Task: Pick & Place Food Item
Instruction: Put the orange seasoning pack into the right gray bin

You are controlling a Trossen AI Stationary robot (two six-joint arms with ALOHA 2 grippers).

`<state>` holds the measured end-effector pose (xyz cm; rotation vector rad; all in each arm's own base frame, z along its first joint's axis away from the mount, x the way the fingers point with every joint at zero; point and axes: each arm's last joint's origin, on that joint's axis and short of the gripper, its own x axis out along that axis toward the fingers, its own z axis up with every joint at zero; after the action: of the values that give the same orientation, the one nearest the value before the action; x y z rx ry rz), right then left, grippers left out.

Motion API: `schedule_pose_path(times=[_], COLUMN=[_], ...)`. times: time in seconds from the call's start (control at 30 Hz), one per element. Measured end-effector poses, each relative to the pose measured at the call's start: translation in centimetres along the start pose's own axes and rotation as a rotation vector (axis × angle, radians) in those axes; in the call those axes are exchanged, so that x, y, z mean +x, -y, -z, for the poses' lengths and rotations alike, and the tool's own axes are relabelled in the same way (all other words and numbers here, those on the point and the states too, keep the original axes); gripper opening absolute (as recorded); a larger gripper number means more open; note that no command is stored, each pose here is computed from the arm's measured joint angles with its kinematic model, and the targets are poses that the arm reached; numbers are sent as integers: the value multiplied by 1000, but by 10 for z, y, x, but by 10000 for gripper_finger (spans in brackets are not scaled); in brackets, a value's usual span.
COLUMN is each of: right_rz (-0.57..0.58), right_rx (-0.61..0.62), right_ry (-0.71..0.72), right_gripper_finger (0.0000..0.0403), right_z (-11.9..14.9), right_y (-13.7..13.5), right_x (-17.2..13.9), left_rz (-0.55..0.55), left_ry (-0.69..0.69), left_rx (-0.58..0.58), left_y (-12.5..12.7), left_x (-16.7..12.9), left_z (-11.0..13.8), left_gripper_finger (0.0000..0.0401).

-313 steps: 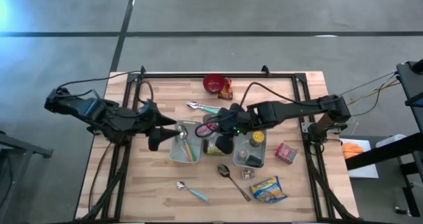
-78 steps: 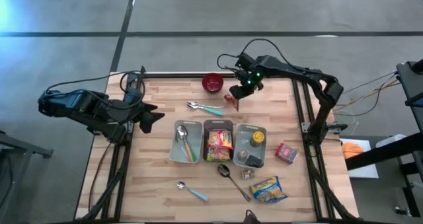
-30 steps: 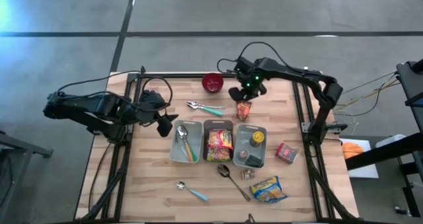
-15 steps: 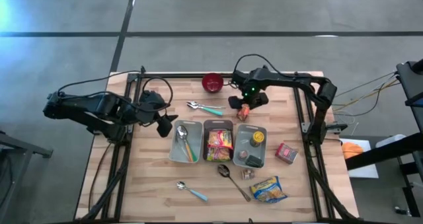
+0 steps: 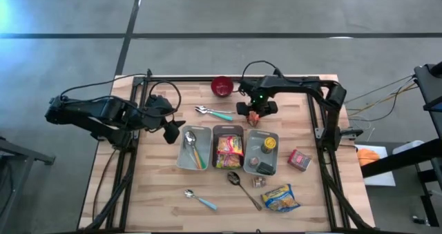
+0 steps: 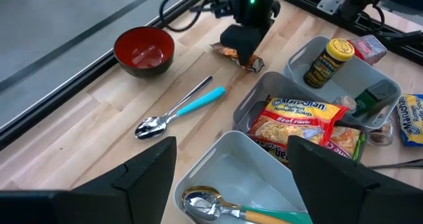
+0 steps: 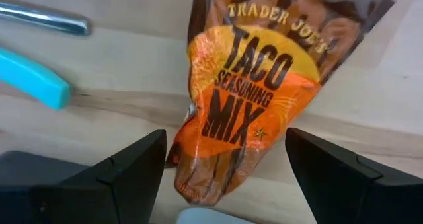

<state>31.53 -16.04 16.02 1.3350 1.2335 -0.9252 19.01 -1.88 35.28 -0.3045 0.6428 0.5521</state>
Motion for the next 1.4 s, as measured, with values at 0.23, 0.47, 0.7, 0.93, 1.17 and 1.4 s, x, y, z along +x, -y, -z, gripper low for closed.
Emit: schedule_pose_path(times=[0.23,0.47,0.7,0.93,1.17,1.4], right_rz=[10,4,-7,-149,-478,-811], right_rx=[-26,-88,-162,-330,-664,-880], right_ry=[-9,1,27,73,245,529], right_gripper_finger=[244,84,34,34,34,34], right_z=[-1,0,3,21,65,101], right_y=[-11,-12,-11,-14,-21,-34], right_x=[9,6,-6,-49,-124,-181], left_rz=[14,18,18,16,26,146], left_ry=[-13,-16,-18,-20,26,141], left_rx=[-2,-2,-2,-1,-372,-485], left_y=[0,0,0,0,-2,8], left_x=[0,0,0,0,5,26], left_z=[0,1,1,1,-8,-34], left_gripper_finger=[290,290,290,290,290,290])
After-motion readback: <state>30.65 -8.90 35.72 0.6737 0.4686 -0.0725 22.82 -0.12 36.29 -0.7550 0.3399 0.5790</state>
